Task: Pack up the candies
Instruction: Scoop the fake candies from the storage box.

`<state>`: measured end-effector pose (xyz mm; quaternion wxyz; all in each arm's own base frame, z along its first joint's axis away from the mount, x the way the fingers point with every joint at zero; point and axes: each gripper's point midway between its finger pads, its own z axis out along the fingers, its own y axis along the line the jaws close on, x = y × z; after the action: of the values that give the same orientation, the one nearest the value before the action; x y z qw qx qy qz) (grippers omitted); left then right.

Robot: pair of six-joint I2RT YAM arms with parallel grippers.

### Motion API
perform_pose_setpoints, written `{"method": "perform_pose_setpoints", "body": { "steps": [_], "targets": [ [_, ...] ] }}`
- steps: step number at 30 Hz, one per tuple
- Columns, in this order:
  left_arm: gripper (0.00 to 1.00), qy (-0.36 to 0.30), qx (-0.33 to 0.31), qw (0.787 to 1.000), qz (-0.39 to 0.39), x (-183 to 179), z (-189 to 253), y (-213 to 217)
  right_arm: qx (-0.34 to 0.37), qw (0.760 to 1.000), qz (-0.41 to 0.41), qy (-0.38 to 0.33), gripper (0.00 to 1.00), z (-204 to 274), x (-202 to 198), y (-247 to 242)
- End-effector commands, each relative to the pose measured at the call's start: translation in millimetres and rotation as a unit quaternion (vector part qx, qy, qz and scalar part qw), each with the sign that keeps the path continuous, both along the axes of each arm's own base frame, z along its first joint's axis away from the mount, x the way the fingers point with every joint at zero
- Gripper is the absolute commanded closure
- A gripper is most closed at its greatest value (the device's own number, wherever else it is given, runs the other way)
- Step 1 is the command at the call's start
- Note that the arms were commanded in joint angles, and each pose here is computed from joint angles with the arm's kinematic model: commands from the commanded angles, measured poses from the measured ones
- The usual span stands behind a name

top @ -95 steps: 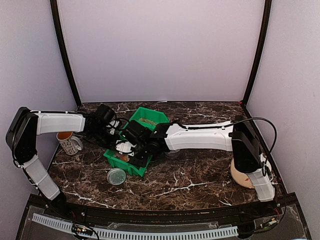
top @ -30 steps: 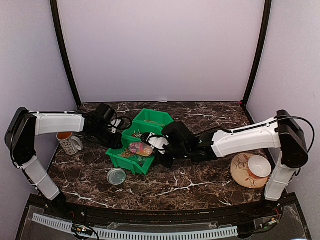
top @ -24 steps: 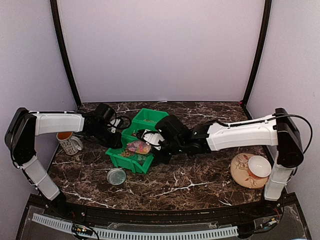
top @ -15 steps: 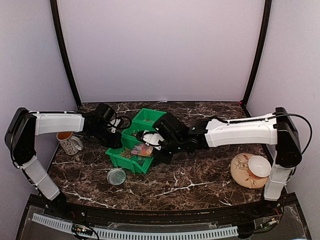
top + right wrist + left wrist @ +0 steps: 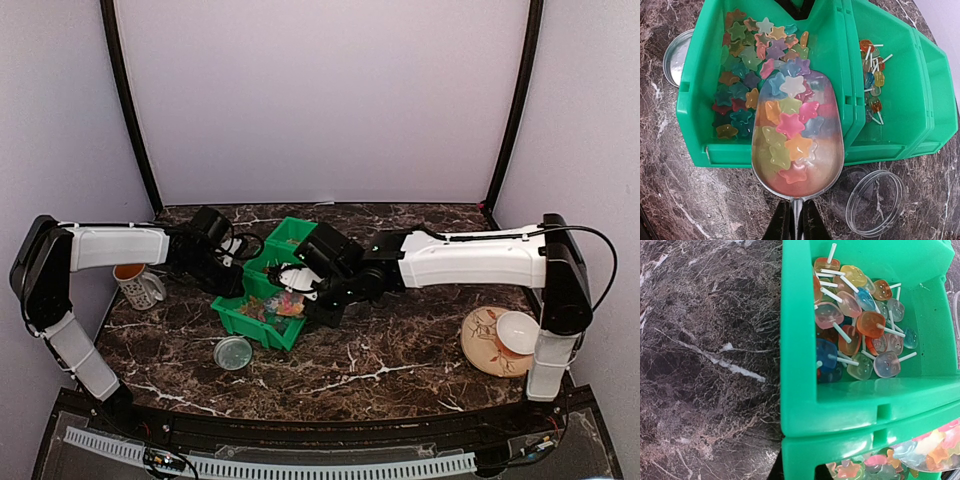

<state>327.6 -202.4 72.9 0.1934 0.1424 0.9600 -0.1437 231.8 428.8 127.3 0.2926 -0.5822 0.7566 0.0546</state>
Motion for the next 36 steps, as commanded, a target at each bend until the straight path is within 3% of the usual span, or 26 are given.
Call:
{"method": "perform_pose_setpoints", "body": {
  "steps": [1, 8, 20, 28, 36],
  "targets": [
    [1.00, -0.088, -0.093, 0.992, -0.015, 27, 67, -30, -0.027, 1.000, 0.001, 0.012, 1.00, -5, -9, -11],
    [1.00, -0.089, -0.095, 0.991, -0.016, 27, 69, -30, 0.027, 1.000, 0.003, -0.011, 1.00, 1, -9, -9],
    [1.00, -0.084, -0.096, 0.992, -0.017, 27, 67, -31, 0.198, 0.978, 0.001, -0.066, 1.00, 6, -13, -7],
    [1.00, -0.086, -0.093, 0.992, -0.016, 27, 67, -30, 0.290, 0.951, -0.005, -0.106, 1.00, 24, -15, -15],
    [1.00, -0.084, -0.094, 0.992, -0.017, 27, 67, -31, 0.370, 0.910, -0.022, -0.185, 1.00, 84, -15, -47]
  ]
}}
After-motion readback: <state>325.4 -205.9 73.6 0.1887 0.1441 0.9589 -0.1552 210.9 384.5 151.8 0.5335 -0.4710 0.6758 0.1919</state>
